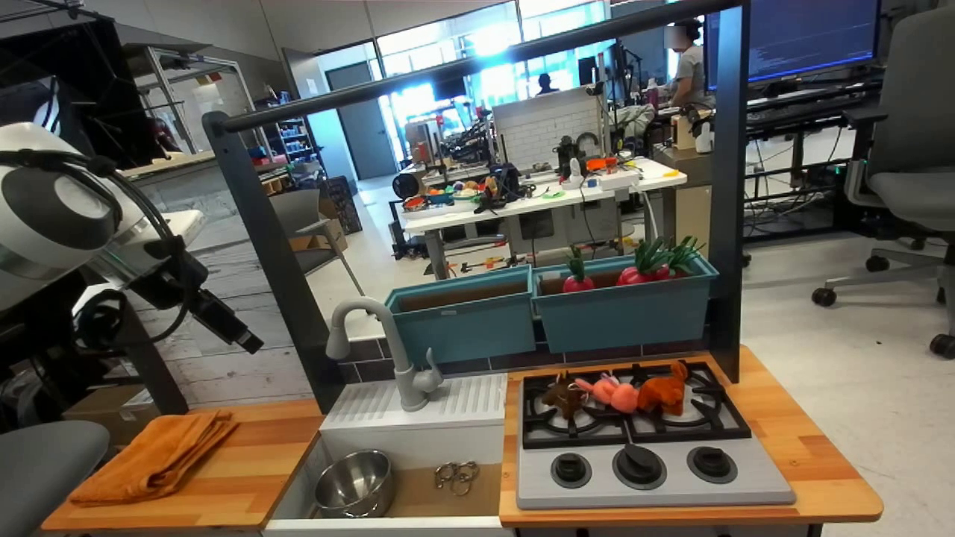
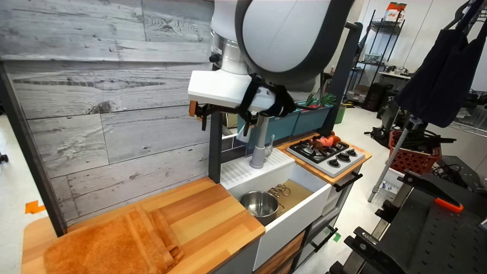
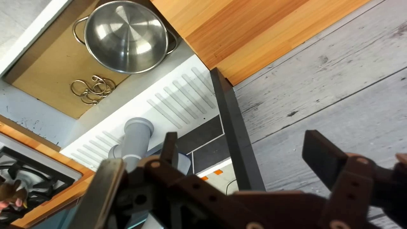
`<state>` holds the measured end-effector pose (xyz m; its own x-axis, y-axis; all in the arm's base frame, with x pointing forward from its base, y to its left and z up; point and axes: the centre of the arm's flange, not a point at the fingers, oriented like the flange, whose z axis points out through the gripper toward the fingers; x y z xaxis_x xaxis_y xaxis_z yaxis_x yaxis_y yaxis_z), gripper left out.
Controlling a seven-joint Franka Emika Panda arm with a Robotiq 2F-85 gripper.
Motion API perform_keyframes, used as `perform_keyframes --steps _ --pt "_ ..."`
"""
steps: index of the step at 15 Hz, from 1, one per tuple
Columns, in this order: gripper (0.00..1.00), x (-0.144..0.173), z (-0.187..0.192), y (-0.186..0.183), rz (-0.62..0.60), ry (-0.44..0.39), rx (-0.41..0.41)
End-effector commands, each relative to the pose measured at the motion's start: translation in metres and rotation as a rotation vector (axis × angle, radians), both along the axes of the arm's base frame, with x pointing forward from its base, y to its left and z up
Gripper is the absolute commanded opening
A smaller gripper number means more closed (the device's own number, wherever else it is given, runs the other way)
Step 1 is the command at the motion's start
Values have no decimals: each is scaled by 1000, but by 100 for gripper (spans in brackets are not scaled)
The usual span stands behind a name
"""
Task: Use the towel to wipe the left side of the countertop, place the two plush toys on the stove inside the silver pot
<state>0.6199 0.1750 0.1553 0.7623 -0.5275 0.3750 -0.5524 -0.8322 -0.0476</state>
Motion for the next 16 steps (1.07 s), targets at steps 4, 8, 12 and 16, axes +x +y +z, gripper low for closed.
perform_keyframes --steps 4,8,12,16 --pt "100 0 66 -82 -19 290 -24" --pt "100 3 88 -191 -167 398 95" --pt "100 -3 66 -327 -401 407 205" --pt "100 -20 24 -421 -625 408 293"
